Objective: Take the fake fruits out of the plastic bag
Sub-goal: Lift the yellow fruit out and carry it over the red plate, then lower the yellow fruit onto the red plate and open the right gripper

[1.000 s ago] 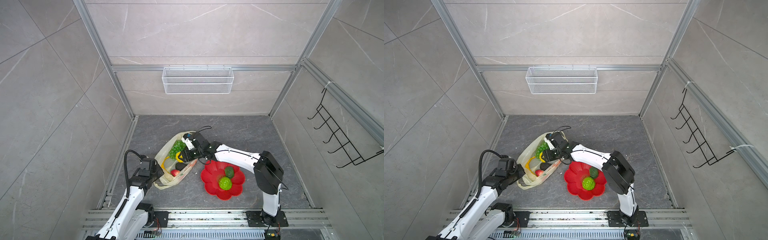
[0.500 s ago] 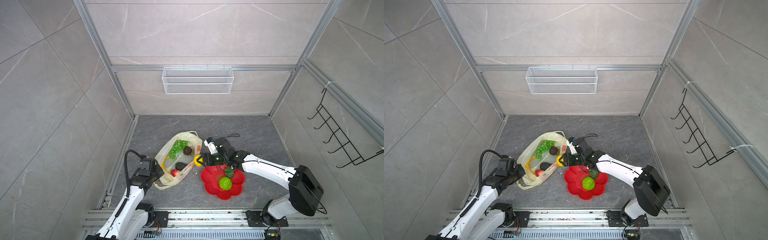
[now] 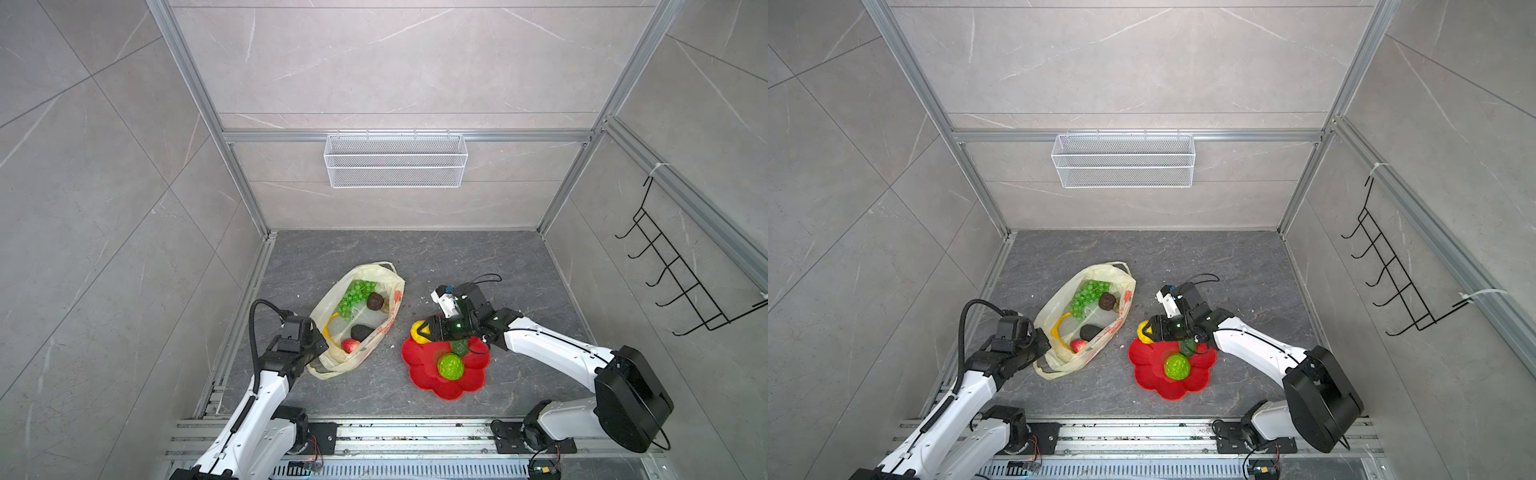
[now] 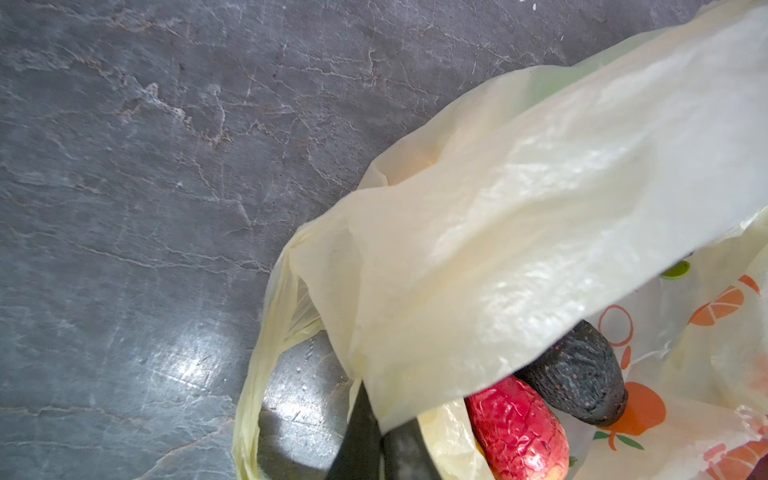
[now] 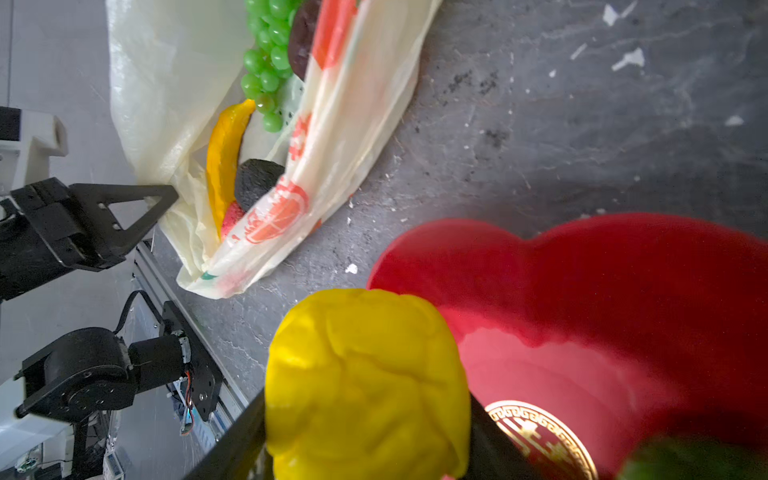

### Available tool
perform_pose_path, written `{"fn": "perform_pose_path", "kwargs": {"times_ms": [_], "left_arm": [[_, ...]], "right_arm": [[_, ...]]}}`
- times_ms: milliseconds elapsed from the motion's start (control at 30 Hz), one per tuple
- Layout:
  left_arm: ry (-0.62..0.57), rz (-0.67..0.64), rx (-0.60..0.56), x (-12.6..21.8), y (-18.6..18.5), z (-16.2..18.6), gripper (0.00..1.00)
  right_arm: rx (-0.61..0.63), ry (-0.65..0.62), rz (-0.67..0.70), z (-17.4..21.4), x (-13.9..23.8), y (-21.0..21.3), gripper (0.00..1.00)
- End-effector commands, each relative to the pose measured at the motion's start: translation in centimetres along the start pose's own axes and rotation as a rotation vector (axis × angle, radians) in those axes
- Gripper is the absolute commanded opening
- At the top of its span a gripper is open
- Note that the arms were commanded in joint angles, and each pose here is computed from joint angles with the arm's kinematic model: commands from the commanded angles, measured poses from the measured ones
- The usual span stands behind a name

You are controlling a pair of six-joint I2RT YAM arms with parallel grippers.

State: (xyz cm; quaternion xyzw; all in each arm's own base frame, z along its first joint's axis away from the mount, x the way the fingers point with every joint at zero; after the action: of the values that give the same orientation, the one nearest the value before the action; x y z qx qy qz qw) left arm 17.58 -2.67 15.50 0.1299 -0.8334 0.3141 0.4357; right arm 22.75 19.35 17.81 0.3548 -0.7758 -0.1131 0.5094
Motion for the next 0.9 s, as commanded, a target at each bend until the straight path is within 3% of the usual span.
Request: {"fn": "perform_pose_path", "kwargs": {"times_ms": [0, 867], "left_arm": [[-0.016, 0.024, -0.017, 0.1, -0.4, -0.4, 0.00], [-0.017, 0.025, -0.018, 0.1, -0.4, -0.4, 0.00]], "right_arm": [[0.008, 0.039, -0.020, 0.8, -0.1, -0.4, 0.62], [-0.048, 0.125, 0.028, 2.5, -3.5, -2.9, 0.67]]}}
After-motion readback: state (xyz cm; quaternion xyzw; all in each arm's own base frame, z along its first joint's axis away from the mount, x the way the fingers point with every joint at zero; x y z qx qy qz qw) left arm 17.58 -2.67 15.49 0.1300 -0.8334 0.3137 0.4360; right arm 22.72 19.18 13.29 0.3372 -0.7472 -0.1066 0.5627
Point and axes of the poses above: each gripper's point midway between its finger pads, its own x axis back along the fingers, its own y axis along the line the jaws close on, z = x × y, the point moved 10 cm from there along x, back along the fingers, and after that the axes turned 7 degrees about x, right-handed, at the moved point
